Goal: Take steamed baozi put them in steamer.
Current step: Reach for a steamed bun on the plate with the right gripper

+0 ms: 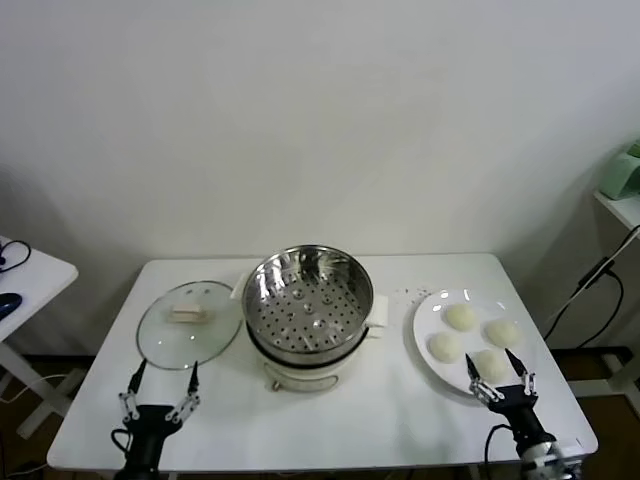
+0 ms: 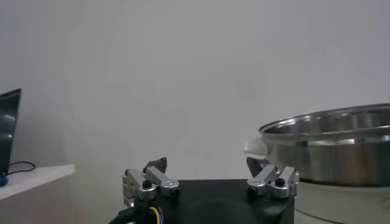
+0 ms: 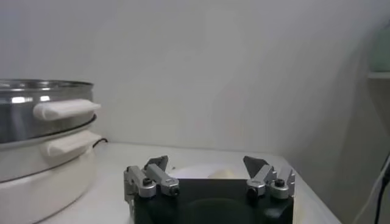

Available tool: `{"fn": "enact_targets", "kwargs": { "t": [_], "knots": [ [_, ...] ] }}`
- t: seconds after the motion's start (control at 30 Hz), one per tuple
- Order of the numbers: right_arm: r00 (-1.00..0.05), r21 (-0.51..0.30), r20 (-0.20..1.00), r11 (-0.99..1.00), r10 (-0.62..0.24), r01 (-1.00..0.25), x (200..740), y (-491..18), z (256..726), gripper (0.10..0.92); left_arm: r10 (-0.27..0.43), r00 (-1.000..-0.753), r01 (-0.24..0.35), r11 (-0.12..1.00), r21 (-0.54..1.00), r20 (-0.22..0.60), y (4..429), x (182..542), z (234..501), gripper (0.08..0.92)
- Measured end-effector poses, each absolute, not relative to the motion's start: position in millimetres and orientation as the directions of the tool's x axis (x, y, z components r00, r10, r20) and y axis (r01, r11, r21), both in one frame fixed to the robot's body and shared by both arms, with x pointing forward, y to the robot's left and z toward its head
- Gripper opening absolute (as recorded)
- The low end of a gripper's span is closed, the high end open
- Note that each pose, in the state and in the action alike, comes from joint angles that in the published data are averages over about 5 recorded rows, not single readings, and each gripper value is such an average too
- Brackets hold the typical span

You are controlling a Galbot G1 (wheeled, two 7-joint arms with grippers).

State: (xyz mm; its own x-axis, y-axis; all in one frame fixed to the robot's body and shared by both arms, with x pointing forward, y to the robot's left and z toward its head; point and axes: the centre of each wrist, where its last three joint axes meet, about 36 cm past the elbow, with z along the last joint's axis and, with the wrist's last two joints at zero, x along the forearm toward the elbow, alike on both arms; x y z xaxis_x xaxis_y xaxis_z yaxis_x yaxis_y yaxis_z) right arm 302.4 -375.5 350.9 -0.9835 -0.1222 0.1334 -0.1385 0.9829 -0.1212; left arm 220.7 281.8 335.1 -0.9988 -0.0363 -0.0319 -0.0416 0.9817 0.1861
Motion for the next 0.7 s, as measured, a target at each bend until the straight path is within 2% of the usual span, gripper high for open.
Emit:
{"fn": "enact_targets", "kwargs": {
  "t": [0.1, 0.37, 0.53, 0.7],
  "knots": [
    [-0.977, -0.161, 0.156, 0.972, -0.146, -0.171, 316, -383, 362, 0.823, -0.031, -0.999, -0.035, 0.981, 0.191, -0.028, 280, 220, 334, 0.823],
    [-0.918, -0.359, 0.29, 0.859, -0.268, -0.365, 387, -421, 410, 0.823, -0.007, -1.0, -0.011, 0.978, 0.207, -0.018, 274, 220, 330, 0.823],
    [-0.836, -0.466, 0.418, 0.706, -0.355, -0.533, 443, -444, 446, 0.823, 0.004, -1.0, 0.001, 0.979, 0.205, -0.013, 268, 221, 327, 0.823],
    [-0.722, -0.515, 0.56, 0.512, -0.406, -0.687, 500, -454, 477, 0.823, 0.005, -1.0, 0.004, 0.979, 0.204, -0.005, 266, 223, 324, 0.823]
  ]
}}
